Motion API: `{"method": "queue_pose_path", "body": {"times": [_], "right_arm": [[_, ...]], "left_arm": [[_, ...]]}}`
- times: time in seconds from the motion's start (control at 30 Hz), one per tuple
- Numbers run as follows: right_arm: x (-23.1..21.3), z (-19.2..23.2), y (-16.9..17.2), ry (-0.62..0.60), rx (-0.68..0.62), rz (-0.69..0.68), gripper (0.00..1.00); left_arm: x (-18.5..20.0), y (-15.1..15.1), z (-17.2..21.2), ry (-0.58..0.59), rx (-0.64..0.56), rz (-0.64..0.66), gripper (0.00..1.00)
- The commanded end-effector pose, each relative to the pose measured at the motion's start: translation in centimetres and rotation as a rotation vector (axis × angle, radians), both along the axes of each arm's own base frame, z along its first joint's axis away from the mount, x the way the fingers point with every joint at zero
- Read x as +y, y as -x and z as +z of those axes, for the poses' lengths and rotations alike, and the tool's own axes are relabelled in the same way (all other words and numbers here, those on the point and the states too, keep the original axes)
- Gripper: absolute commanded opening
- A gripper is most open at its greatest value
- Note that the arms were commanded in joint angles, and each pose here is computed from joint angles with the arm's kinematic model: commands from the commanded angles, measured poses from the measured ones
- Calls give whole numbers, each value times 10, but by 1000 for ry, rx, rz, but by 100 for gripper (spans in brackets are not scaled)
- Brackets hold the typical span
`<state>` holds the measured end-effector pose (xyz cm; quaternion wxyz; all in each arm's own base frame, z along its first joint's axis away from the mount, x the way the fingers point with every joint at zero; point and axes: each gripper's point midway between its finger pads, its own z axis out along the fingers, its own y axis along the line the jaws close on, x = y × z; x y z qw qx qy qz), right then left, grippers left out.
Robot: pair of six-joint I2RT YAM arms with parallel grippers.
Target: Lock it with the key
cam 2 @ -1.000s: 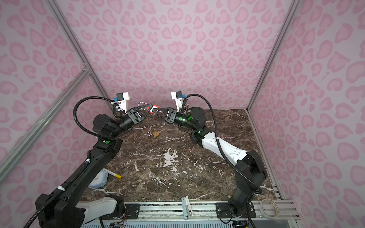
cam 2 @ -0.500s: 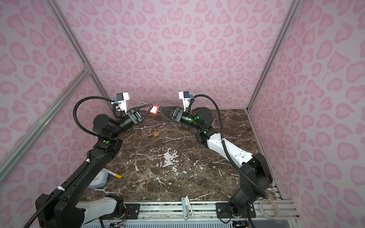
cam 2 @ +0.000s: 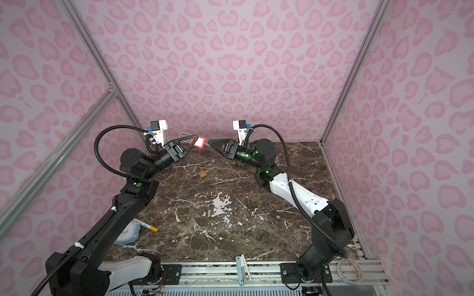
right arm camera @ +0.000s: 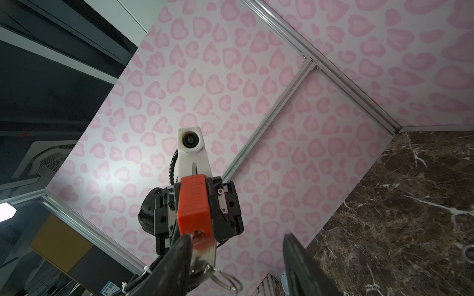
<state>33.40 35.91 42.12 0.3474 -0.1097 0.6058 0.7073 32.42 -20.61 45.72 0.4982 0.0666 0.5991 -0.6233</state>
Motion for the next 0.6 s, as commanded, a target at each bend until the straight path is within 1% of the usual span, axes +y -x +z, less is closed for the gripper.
{"method": "queue_pose_path", "body": {"times": [0.0,0.07,0.3,0.4,0.57], "right_arm": [[5,-4,4,20,-10,26,56],[6,-5,6,20,-12,33,54],[10,0,13,12,-32,56,53],[10,2,14,9,-36,55,50],[9,6,16,2,-47,60,41]], "left_arm": [[2,5,11,12,-46,0,13],[2,5,11,12,-48,1,13],[2,6,10,10,-48,3,13],[2,6,10,10,-47,3,13],[3,6,10,10,-47,5,13]]}}
